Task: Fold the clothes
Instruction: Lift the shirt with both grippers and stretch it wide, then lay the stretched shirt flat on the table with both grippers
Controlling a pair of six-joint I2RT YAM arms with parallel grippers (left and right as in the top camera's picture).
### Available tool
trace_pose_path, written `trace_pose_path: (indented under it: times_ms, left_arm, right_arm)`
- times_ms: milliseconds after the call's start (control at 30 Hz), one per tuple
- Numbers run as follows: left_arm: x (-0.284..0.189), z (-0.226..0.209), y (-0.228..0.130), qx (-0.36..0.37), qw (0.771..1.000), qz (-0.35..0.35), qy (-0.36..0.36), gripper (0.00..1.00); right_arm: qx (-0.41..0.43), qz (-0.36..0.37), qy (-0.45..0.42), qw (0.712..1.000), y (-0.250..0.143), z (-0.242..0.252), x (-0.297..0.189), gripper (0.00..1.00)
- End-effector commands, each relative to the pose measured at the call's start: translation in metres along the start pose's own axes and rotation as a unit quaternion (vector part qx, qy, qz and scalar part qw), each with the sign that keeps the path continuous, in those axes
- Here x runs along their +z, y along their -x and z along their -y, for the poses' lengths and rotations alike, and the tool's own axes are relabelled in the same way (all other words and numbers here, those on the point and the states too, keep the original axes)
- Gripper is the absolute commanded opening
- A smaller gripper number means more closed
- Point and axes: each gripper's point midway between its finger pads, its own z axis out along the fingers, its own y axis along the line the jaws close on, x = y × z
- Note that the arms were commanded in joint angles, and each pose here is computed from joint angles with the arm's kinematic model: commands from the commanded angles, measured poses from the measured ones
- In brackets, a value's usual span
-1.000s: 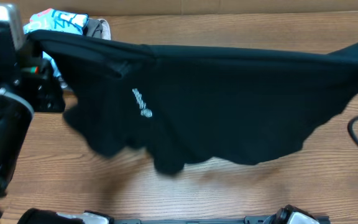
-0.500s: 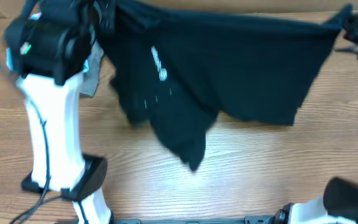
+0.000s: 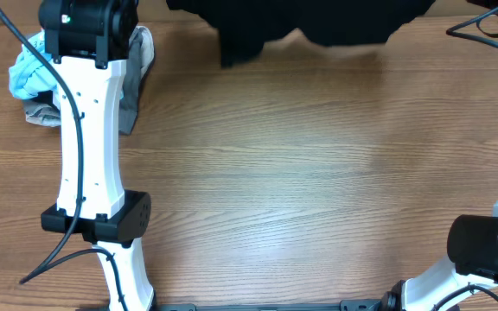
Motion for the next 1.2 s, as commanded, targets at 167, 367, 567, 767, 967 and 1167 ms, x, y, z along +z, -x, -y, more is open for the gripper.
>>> trace_pose_path:
  times_ms: [167,367,567,767,967,1167]
  left_arm:
    - [-0.004,0.007,-0.086,0.033,0.985,-0.167,-0.043,0.04]
    - [-0.02,0.02,-0.153,0.044,0.949,-0.302,-0.078,0.04]
    - [-0.037,0.038,-0.183,0.002,0.921,-0.373,-0.115,0.04]
    - [-0.04,0.053,-0.196,-0.014,0.906,-0.399,-0.144,0.04]
    - [-0.054,0.05,-0.201,-0.014,0.899,-0.414,-0.145,0.04]
    - [-0.076,0.044,-0.2,-0.017,0.896,-0.419,-0.144,0.04]
  right_arm:
    - [0.034,-0.129,-0.047,0.99,-0.073,0.035,0.031,0.04]
    - [0.082,-0.236,-0.072,0.966,-0.131,0.048,0.026,0.04]
    - [0.108,-0.294,-0.086,0.946,-0.157,0.047,0.01,0.04]
    - [0.116,-0.321,-0.09,0.936,-0.169,0.046,0.001,0.04]
    - [0.1,-0.349,-0.089,0.927,-0.18,0.046,-0.009,0.04]
    - [0.091,-0.369,-0.086,0.921,-0.191,0.041,-0.026,0.04]
